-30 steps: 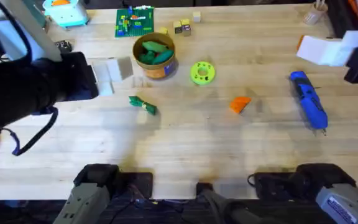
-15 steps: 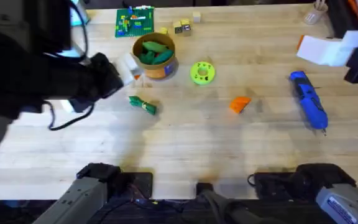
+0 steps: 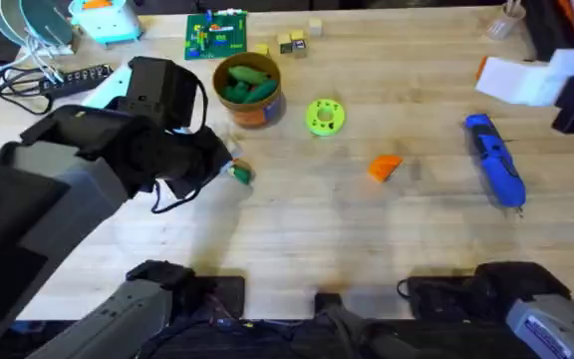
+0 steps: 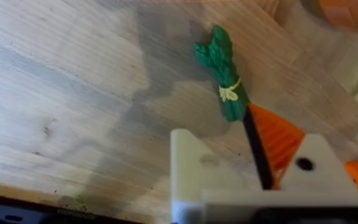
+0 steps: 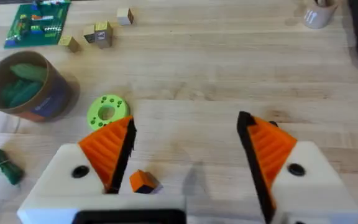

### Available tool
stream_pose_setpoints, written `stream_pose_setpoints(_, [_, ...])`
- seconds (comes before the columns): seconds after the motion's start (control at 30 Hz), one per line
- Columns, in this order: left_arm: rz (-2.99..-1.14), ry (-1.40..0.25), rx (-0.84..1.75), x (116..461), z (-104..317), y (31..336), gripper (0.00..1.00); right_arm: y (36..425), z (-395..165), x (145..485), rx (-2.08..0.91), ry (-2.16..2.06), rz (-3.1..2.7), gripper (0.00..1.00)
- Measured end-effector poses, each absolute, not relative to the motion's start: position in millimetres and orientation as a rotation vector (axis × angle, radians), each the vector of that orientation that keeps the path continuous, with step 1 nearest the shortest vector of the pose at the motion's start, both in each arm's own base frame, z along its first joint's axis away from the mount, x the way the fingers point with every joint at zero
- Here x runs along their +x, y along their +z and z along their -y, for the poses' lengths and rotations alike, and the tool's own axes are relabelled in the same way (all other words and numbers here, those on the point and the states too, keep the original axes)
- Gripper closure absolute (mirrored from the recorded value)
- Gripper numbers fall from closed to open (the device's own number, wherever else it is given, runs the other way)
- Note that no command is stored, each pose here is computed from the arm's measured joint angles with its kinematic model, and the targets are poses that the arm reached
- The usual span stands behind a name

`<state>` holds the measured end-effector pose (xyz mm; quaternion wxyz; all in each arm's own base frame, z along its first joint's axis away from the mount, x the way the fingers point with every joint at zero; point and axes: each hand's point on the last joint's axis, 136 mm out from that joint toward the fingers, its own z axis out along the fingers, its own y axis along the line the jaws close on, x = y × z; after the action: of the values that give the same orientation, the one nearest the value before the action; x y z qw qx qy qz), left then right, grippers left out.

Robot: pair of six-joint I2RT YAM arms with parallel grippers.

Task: Pick up the gripper from the table and insert it into the empty holder that is missing its gripper. Then pick up a screw, insert it into the mounting hole, and use the screwdriver to tighten it. Finally, clean up the table by picking up the vegetable and placing it into the bucket.

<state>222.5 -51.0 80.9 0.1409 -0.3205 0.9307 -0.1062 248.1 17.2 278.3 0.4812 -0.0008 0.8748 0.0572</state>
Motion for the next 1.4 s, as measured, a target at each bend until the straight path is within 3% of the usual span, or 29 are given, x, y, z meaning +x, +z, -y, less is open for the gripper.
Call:
stream_pose_setpoints(0.07, [-2.698,-0.308,-0.921,222,52,79,0.845,278,-17,248,-0.002,0.140,-2.133,0.010])
stream_pose_setpoints(0.1, [-2.706,-0.312,-0.903,222,53,78,0.954,278,-17,248,-0.002,0.140,-2.133,0.010])
stream_pose_setpoints(0.13, [-2.712,-0.327,-0.875,223,55,79,0.983,278,-17,248,-0.002,0.139,-2.133,0.010])
stream_pose_setpoints(0.33, [-2.730,-0.483,-0.613,231,77,101,0.982,278,-17,248,-0.002,0.139,-2.133,0.011])
stream_pose_setpoints(0.53, [-2.512,-0.653,-0.211,256,102,191,0.979,278,-17,248,-0.002,0.139,-2.133,0.010])
stream_pose_setpoints(0.57, [-2.470,-0.667,-0.145,257,106,206,0.952,278,-17,248,-0.002,0.140,-2.133,0.010])
stream_pose_setpoints(0.6, [-2.432,-0.675,-0.079,258,109,219,0.852,278,-17,248,-0.002,0.140,-2.133,0.010])
stream_pose_setpoints(0.73, [-2.316,-0.696,0.145,255,119,255,0.218,278,-17,248,-0.002,0.140,-2.133,0.008])
stream_pose_setpoints(0.8, [-2.283,-0.691,0.230,253,123,262,0.029,278,-17,248,-0.002,0.140,-2.133,0.010])
stream_pose_setpoints(1.23, [-2.148,-0.603,0.500,257,129,275,0.007,278,-17,248,-0.002,0.140,-2.133,0.010])
stream_pose_setpoints(1.4, [-2.239,-0.623,0.496,251,128,257,0.008,278,-17,248,-0.002,0.140,-2.133,0.010])
